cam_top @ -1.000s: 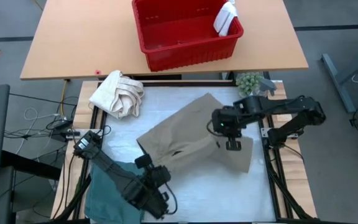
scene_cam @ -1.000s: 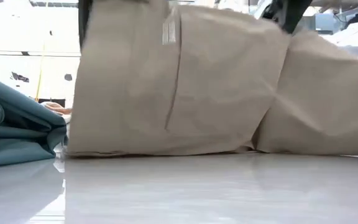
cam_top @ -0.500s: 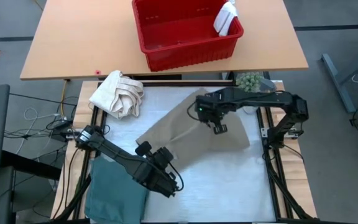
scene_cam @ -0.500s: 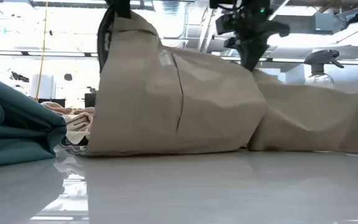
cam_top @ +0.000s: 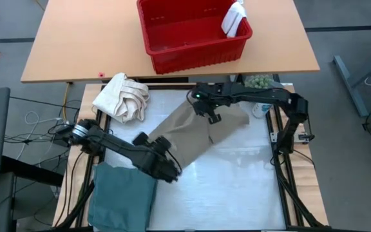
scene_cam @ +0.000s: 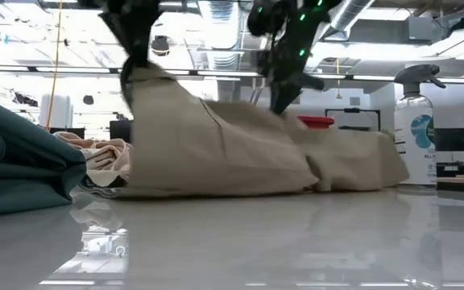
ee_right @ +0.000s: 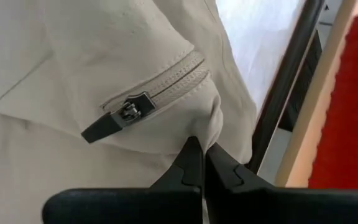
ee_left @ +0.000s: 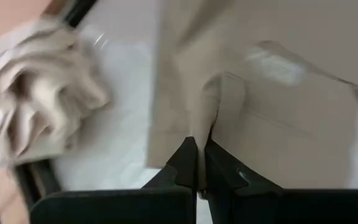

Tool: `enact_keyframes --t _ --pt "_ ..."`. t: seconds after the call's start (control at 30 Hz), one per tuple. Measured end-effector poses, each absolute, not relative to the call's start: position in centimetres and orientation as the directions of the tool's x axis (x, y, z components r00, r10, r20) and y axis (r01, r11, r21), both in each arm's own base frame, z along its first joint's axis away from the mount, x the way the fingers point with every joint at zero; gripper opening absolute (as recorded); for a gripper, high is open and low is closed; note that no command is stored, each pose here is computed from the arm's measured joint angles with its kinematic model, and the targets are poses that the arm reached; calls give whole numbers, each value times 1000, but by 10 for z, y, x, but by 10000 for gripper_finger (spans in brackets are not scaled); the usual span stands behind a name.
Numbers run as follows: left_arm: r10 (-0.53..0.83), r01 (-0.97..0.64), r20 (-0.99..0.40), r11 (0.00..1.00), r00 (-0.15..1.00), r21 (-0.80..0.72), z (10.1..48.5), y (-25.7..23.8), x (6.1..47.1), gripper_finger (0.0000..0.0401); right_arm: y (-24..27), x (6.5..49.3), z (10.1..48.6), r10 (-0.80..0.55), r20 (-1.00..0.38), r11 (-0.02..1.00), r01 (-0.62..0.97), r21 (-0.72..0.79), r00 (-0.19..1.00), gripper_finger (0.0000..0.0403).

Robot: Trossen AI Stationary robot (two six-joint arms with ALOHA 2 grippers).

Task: Fold Laundry from Bin
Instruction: Fold the brown shorts

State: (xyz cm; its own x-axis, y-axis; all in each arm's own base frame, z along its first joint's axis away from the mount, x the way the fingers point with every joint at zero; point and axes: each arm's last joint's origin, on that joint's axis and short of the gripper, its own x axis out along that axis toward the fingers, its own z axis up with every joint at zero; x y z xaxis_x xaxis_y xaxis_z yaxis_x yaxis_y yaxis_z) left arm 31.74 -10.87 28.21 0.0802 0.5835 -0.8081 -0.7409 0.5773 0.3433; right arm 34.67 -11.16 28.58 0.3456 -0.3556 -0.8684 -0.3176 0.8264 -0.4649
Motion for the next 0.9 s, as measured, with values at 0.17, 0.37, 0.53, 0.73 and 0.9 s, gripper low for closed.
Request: enact_keyframes --t 0.17,0.37,0.53,0.73,0.9 --pt "618 -828 -786 451 20 334 273 -88 285 0 -131 367 252 -355 -877 818 -348 -459 323 20" --pt "593 -864 -805 400 -11 306 252 -81 264 0 -150 384 230 -376 -848 796 -338 -502 373 20" --pt "586 -878 -802 315 -117 359 230 -71 254 0 -166 392 223 -396 -803 780 -298 -550 446 20" --pt "592 -880 -779 236 -206 412 214 -58 245 0 -188 394 220 -359 -766 804 -241 -544 533 20" --pt "601 -873 -752 178 -269 454 204 -41 241 0 -213 389 201 -314 -790 852 -211 -480 526 20"
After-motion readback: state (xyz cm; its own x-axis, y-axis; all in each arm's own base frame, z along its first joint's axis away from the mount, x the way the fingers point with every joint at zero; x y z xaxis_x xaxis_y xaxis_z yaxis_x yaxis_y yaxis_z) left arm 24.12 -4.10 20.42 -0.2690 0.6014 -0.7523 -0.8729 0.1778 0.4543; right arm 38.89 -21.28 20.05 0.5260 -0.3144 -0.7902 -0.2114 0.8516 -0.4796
